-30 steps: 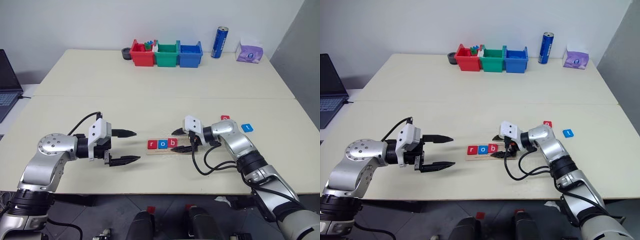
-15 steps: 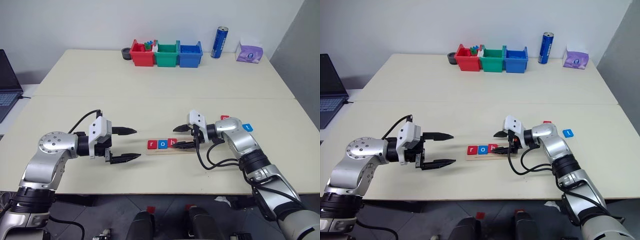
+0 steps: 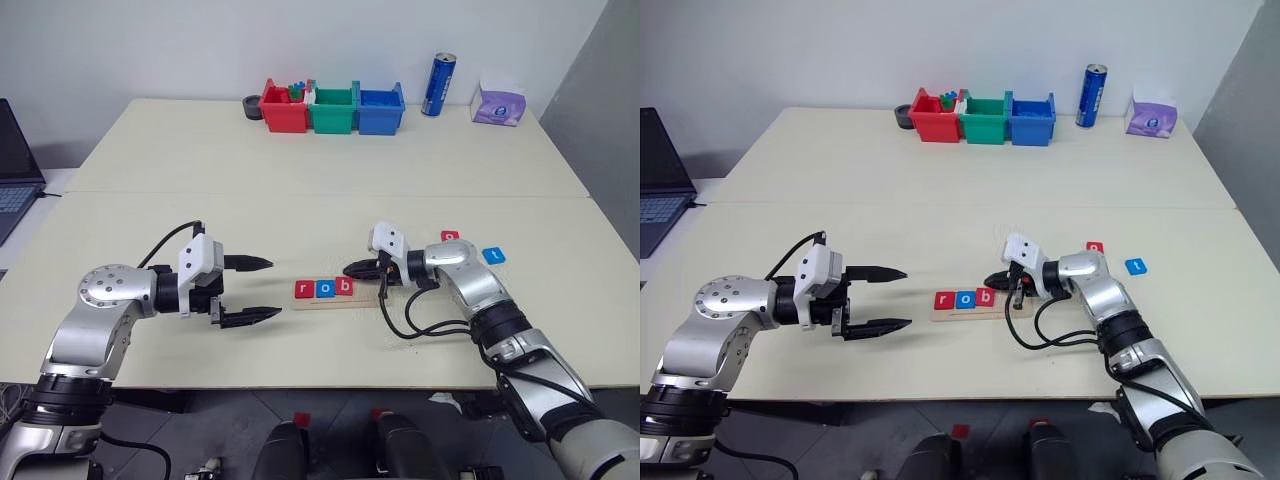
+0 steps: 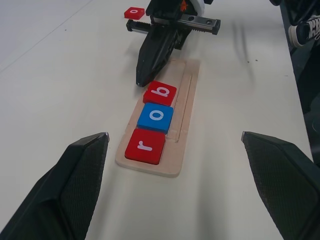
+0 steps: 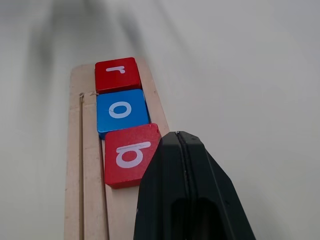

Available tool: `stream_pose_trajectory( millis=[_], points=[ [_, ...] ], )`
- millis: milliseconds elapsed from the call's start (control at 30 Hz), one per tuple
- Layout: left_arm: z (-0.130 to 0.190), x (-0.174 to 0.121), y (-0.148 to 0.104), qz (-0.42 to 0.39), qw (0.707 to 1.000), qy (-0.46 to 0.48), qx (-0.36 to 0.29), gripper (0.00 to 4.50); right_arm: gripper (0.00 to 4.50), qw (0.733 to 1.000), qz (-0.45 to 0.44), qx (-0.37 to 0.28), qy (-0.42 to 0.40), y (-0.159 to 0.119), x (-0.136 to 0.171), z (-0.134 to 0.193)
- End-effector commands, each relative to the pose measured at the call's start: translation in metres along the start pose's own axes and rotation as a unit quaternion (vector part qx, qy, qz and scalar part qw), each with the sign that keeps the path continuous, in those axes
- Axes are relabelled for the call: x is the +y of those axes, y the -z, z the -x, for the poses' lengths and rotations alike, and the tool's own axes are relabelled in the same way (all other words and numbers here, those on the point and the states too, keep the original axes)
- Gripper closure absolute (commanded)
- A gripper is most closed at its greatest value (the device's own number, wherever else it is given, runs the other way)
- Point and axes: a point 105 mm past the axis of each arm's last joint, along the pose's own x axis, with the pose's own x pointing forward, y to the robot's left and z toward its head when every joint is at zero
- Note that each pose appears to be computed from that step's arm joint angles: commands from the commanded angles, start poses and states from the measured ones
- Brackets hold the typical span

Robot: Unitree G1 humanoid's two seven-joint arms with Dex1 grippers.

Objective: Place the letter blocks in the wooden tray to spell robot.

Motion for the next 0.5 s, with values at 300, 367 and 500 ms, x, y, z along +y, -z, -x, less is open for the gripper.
stream_pose_trajectory(
  millis=[300, 367, 500],
  points=[
    [0.0054, 0.0032, -0.0078, -0.022, 1.000, -0.009, 0.001, 0.00, 4.48, 0.999, 0.041, -0.009, -0.005, -0.0134, -0.0014, -0.0036],
    [0.0051, 0.0033, -0.0082, -0.022, 1.000, -0.010, 0.000, 0.00, 4.48, 0.999, 0.042, -0.009, -0.009, -0.0131, 0.0004, -0.0035],
    [0.0047, 0.0043, -0.0085, -0.023, 1.000, -0.010, 0.001, 0.00, 4.48, 0.999, 0.048, -0.011, -0.019, -0.0147, 0.0042, -0.0045]
  ],
)
